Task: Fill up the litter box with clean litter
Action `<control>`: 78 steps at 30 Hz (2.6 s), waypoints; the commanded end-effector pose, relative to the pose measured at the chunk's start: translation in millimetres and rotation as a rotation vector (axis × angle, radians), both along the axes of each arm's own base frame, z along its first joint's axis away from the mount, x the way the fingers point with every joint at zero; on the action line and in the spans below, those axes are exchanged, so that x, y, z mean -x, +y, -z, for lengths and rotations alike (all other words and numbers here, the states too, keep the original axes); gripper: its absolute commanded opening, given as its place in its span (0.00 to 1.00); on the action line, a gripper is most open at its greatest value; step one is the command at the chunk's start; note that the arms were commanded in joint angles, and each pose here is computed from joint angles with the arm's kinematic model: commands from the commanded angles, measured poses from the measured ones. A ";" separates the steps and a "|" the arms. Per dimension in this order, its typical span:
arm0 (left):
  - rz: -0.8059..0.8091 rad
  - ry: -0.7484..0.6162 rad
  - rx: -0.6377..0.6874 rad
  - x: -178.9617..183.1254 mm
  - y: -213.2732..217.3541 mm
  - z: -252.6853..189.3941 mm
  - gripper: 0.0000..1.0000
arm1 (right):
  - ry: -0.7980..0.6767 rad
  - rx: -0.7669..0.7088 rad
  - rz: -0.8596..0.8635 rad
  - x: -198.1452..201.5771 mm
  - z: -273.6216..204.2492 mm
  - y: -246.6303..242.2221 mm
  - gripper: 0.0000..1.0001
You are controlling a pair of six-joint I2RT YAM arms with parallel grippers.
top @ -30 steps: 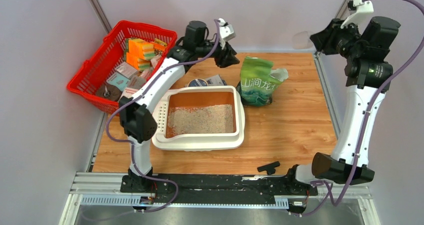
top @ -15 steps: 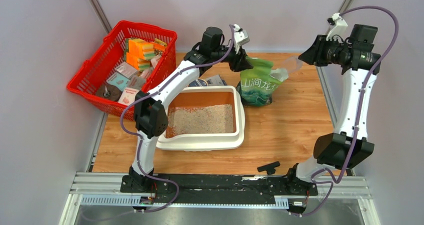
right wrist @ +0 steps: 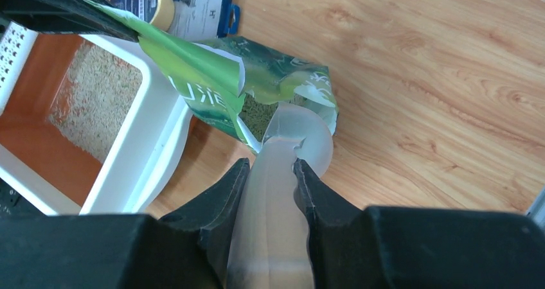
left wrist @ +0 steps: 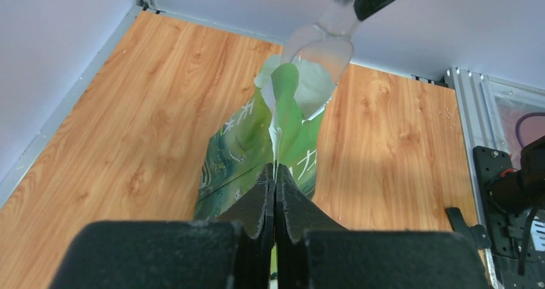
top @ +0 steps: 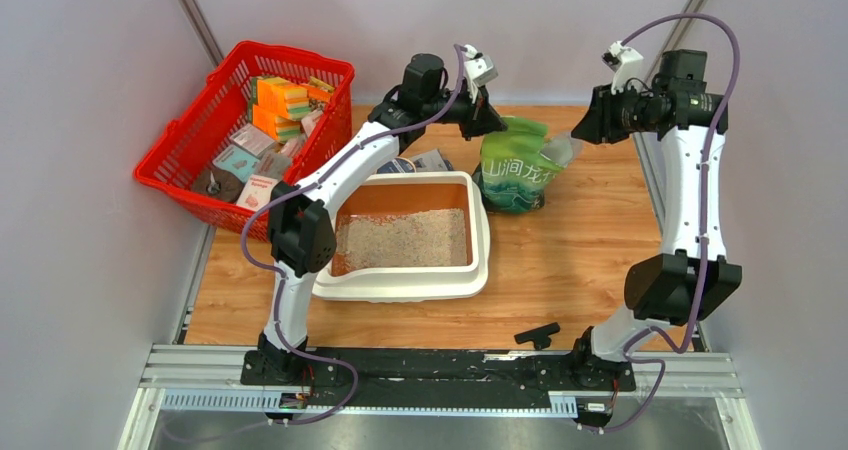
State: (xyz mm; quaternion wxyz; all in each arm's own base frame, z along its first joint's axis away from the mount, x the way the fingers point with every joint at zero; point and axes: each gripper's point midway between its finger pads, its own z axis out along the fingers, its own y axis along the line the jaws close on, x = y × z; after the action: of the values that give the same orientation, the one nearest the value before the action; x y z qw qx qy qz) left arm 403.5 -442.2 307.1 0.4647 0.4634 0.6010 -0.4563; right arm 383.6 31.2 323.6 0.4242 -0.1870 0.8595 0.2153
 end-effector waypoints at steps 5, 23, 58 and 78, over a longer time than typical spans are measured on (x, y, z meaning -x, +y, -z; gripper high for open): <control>-0.002 -0.046 0.067 12.5 6.3 -45.8 0.00 | -0.009 0.106 -0.100 6.3 -3.2 3.8 0.00; -0.023 0.010 0.098 14.9 5.9 -56.7 0.00 | 0.132 0.108 0.345 -36.3 73.6 1.9 0.00; -0.051 -0.056 0.072 9.1 10.2 -55.0 0.00 | 0.506 -0.872 0.239 -13.3 58.0 29.4 0.00; -0.077 -0.059 0.067 0.9 19.6 -59.6 0.00 | 0.408 -0.987 0.230 12.8 29.7 -26.7 0.00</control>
State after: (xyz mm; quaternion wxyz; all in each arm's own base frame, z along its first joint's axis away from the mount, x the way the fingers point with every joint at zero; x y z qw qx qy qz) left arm 404.6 -440.2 304.5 0.4560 0.4344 0.6290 -0.4558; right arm 388.5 3.1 256.3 0.2880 0.2257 0.7514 0.5491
